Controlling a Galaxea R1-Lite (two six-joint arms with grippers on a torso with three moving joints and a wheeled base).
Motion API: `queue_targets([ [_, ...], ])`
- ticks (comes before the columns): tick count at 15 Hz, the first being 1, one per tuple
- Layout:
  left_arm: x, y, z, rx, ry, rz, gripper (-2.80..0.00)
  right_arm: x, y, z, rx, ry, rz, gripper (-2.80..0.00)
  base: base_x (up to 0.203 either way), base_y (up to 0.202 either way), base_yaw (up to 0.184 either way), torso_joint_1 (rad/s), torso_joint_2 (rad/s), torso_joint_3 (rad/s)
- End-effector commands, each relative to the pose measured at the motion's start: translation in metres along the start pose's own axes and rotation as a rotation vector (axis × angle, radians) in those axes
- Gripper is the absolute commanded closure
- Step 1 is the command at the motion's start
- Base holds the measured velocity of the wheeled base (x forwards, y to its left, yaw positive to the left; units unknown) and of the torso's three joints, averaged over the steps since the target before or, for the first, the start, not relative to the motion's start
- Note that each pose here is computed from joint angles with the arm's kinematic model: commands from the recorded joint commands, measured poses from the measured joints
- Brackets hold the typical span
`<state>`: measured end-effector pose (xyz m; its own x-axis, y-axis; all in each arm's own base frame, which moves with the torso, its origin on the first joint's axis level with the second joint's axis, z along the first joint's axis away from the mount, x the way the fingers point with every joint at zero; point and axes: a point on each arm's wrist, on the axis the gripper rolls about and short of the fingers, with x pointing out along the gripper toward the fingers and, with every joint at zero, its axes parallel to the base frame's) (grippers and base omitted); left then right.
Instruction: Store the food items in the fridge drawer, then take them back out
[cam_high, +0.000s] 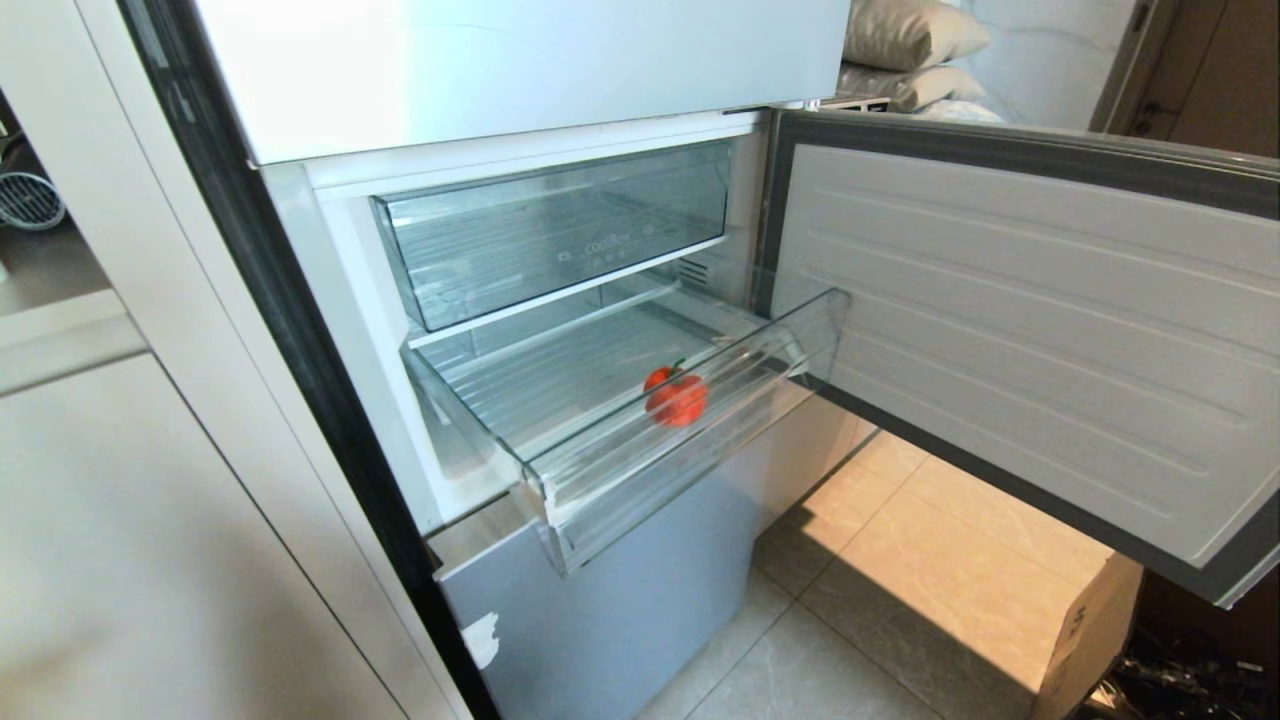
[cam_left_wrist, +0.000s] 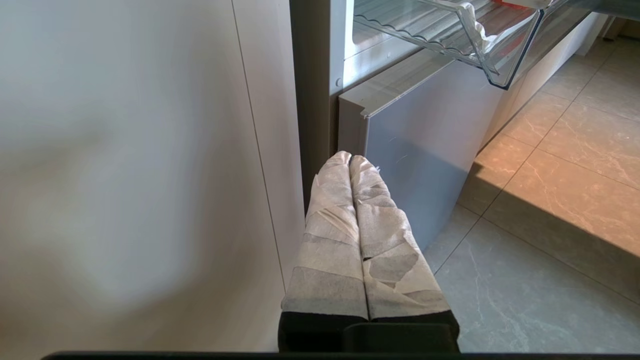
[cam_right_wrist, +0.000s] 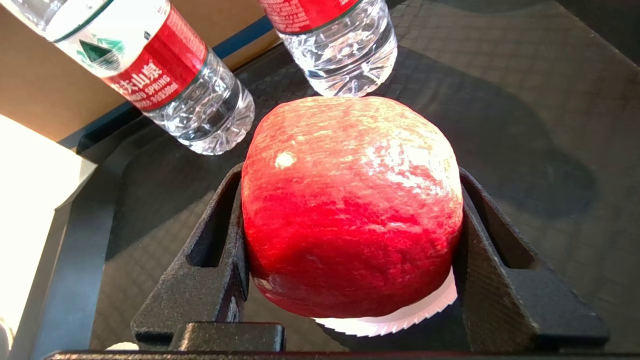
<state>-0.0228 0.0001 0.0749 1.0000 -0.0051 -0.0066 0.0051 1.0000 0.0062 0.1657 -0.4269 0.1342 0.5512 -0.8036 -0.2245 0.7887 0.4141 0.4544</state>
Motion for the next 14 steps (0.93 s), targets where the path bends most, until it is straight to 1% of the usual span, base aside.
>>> queue_targets([
  [1, 0.000, 0.000, 0.000, 0.000, 0.000, 0.000, 0.00, 0.001, 0.003, -0.001, 0.006, 0.001, 0.008, 0.00, 0.000, 0.000, 0.000, 0.000, 0.00, 0.000],
  [5, 0.000, 0.000, 0.000, 0.000, 0.000, 0.001, 0.00, 0.006, -0.002, -0.008, 0.015, 0.019, 0.000, 0.00, 0.000, 0.000, 0.000, 0.000, 0.00, 0.000],
  [6, 0.000, 0.000, 0.000, 0.000, 0.000, 0.001, 0.00, 0.006, -0.002, -0.008, 0.018, 0.018, -0.001, -2.80, 0.000, 0.000, 0.000, 0.000, 0.00, 0.000],
  [11, 0.000, 0.000, 0.000, 0.000, 0.000, 0.001, 0.00, -0.001, 0.003, 0.000, 0.022, 0.002, 0.006, -2.80, 0.000, 0.000, 0.000, 0.000, 0.00, 0.000],
  [14, 0.000, 0.000, 0.000, -0.001, 0.000, 0.001, 0.00, -0.017, 0.013, 0.017, 0.011, -0.034, 0.019, -2.80, 0.000, 0.000, 0.000, 0.000, 0.00, 0.000],
])
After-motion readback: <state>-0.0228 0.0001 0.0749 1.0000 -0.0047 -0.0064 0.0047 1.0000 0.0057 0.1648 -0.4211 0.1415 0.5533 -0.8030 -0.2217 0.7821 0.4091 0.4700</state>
